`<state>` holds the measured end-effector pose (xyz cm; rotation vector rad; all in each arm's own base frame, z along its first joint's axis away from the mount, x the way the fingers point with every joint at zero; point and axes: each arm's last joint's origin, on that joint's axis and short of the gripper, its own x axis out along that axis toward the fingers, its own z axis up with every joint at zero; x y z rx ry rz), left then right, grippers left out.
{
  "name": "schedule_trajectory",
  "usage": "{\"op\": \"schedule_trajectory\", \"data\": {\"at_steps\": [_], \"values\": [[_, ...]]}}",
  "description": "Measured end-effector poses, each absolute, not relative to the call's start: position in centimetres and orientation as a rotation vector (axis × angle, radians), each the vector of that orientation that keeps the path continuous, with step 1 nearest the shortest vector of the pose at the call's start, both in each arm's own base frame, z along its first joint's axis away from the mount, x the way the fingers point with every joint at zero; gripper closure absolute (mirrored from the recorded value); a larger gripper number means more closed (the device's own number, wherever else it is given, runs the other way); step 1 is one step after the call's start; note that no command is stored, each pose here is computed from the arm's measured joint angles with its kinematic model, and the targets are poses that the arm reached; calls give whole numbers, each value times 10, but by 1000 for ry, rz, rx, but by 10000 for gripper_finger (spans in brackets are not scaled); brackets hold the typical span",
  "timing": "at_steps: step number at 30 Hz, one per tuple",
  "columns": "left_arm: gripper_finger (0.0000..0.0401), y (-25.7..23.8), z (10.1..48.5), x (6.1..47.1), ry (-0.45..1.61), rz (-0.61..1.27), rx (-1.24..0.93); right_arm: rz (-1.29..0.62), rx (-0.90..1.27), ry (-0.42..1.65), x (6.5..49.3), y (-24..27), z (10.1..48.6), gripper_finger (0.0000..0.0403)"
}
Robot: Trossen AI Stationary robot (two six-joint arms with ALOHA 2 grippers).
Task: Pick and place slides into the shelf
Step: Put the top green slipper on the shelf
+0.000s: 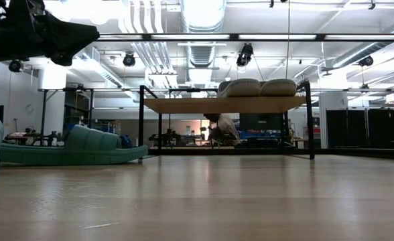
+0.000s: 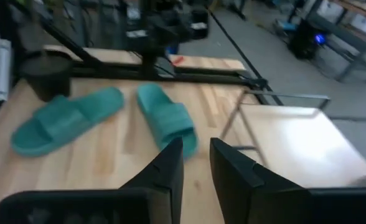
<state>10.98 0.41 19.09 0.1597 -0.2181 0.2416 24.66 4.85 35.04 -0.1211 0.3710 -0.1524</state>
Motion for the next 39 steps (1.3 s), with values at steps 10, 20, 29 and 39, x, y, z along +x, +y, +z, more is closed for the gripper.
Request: {"op": "schedule_trajectory", "data": {"at_steps": [10, 20, 29, 39], "values": [[294, 4, 191, 110, -219, 241, 156, -53, -201, 172, 242, 70, 287, 330], [294, 4, 191, 110, -219, 241, 154, -47, -251, 117, 238, 70, 292, 330], [294, 4, 197, 109, -274, 215, 0, -47, -253, 122, 238, 70, 292, 330], [294, -1, 208, 109, -302, 28, -163, -46, -305, 123, 238, 70, 292, 330]]}}
